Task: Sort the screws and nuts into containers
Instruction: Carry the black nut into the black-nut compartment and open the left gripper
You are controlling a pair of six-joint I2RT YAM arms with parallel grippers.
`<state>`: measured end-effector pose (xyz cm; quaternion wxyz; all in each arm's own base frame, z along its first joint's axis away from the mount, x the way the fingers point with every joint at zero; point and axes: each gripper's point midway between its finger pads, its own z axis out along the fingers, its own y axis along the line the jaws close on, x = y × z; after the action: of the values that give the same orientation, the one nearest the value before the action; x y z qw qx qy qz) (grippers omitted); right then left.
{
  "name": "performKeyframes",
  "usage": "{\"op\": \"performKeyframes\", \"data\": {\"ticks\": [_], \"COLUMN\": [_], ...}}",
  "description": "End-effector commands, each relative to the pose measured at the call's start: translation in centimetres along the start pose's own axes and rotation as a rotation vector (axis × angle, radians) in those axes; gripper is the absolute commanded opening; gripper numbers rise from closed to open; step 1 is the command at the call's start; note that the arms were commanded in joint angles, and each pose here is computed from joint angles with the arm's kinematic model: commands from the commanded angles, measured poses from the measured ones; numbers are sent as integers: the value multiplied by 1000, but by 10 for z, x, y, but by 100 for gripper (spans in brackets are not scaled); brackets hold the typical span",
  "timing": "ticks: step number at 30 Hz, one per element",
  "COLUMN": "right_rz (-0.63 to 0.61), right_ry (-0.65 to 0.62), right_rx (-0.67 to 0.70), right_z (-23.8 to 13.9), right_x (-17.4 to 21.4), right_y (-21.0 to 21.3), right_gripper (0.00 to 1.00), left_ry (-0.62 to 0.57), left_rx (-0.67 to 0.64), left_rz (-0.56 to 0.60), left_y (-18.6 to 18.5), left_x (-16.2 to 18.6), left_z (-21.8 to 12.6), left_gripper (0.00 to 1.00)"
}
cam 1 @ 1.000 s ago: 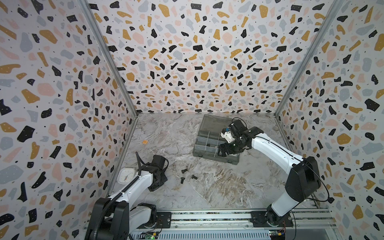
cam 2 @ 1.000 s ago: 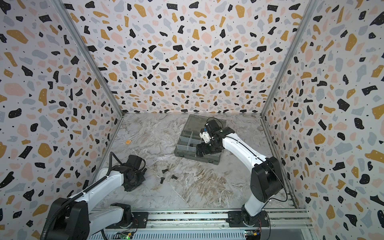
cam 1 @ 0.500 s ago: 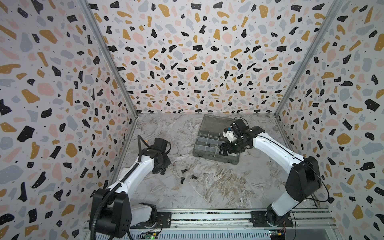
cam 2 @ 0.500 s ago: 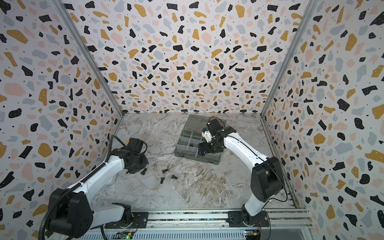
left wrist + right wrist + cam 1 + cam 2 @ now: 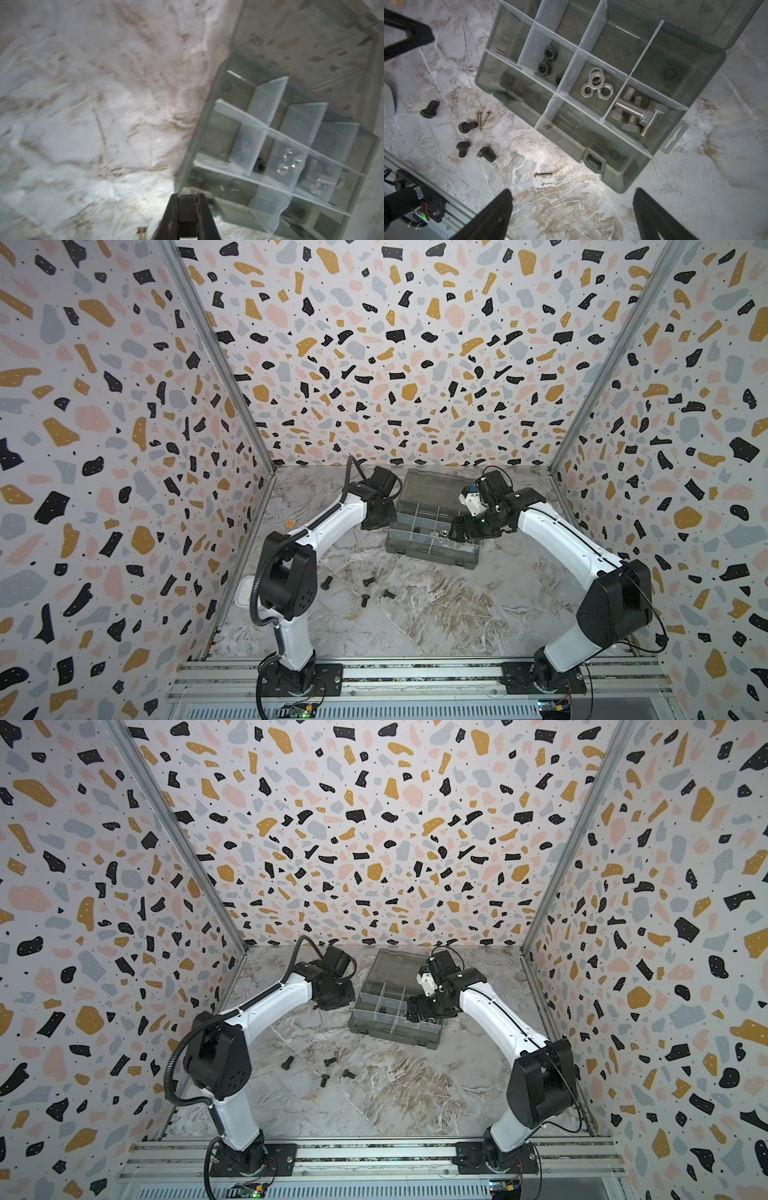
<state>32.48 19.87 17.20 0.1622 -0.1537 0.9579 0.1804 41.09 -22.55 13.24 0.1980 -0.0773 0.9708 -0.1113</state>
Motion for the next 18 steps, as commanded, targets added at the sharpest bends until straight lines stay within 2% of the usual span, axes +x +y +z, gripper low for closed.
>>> {"op": "performKeyframes", "data": {"ticks": [1, 5, 8, 18], "right_rz": [11, 15, 14, 18], "right_ry": [-52, -53, -64, -37], "right_rx": [-1, -13, -4, 23], "right_z": [-16, -15, -19, -17], "right_x": [-12, -20, -24, -15], "right_y": [3, 6, 5, -1], "right_gripper": [92, 92, 92, 92], "left_ry": [41, 65, 74, 111], "left_rx": [102, 151, 176, 240], "left_rz": [81, 134, 152, 149], "left_y": [-46, -83, -97, -110], "left_x": [1, -1, 0, 17], "left_z": [11, 30, 38, 59], "left_gripper": [7, 7, 7, 7]}}
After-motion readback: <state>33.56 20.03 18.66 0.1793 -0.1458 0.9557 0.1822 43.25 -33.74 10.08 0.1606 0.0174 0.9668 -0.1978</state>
